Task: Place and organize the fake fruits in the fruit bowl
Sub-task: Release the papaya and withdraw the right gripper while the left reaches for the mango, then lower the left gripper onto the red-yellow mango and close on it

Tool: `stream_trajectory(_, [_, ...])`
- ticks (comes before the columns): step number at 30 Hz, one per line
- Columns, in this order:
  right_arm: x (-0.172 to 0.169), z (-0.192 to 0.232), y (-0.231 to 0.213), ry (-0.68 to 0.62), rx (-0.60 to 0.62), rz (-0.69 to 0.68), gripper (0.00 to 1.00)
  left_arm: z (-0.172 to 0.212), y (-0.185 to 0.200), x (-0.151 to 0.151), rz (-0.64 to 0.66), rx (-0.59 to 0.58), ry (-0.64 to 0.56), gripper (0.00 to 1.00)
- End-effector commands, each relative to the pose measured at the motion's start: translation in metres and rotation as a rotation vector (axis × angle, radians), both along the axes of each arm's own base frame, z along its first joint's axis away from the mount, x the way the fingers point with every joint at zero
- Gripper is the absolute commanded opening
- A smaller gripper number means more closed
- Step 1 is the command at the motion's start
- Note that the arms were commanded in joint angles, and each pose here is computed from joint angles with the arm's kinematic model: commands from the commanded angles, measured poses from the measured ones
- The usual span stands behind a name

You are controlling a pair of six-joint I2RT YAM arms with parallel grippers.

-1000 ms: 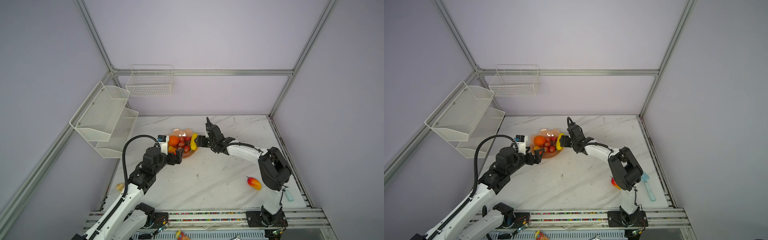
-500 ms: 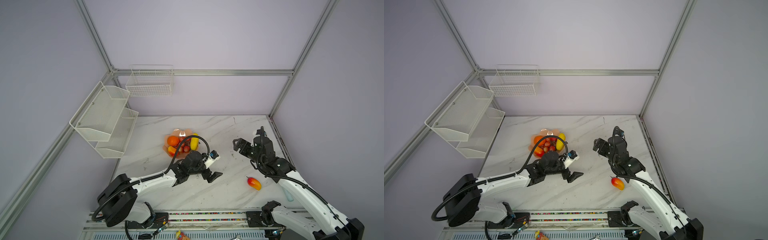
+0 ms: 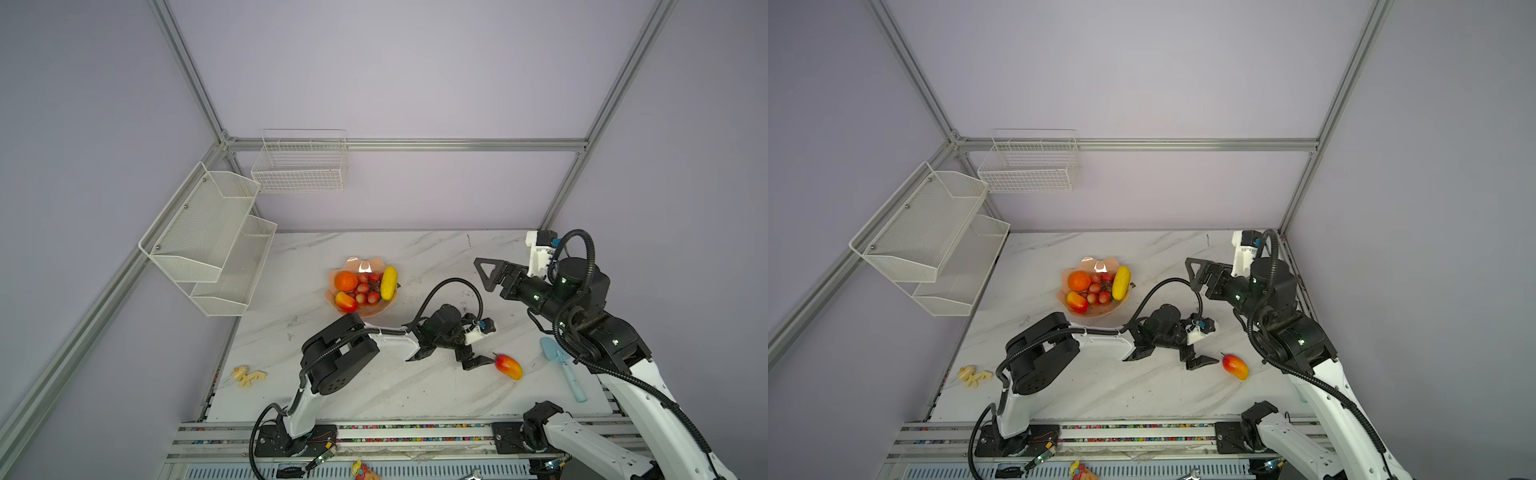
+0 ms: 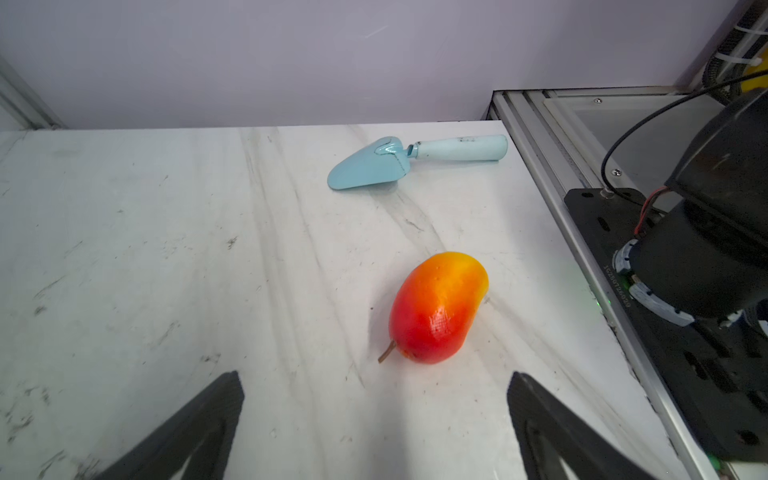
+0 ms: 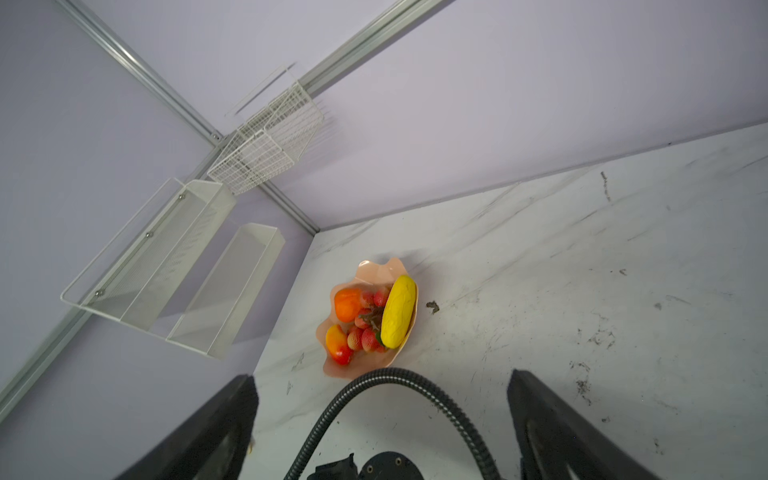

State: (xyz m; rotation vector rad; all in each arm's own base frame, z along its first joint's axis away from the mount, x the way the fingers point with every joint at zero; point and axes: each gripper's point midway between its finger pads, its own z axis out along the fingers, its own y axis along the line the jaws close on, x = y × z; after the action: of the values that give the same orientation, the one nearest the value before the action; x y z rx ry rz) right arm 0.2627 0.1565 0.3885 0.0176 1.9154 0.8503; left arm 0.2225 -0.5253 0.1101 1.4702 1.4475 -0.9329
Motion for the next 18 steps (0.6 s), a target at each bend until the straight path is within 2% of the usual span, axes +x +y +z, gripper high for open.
stream_trajectory(1, [-0.021,-0.007,0.028,0.006,-0.011,0.221,0.97,0.051,-0.034,-0.008,-0.102,-0.149,-0.146,1.0])
stream_trajectory(7, [-0.034,-0.025,0.044,0.046,-0.037,0.357,0.97,0.034,-0.051,-0.023,-0.184,-0.15,-0.141,1.0])
stream_trajectory(18, [-0.034,-0.024,0.046,0.032,-0.01,0.361,0.97,0.005,-0.073,-0.02,-0.199,-0.115,-0.131,1.0])
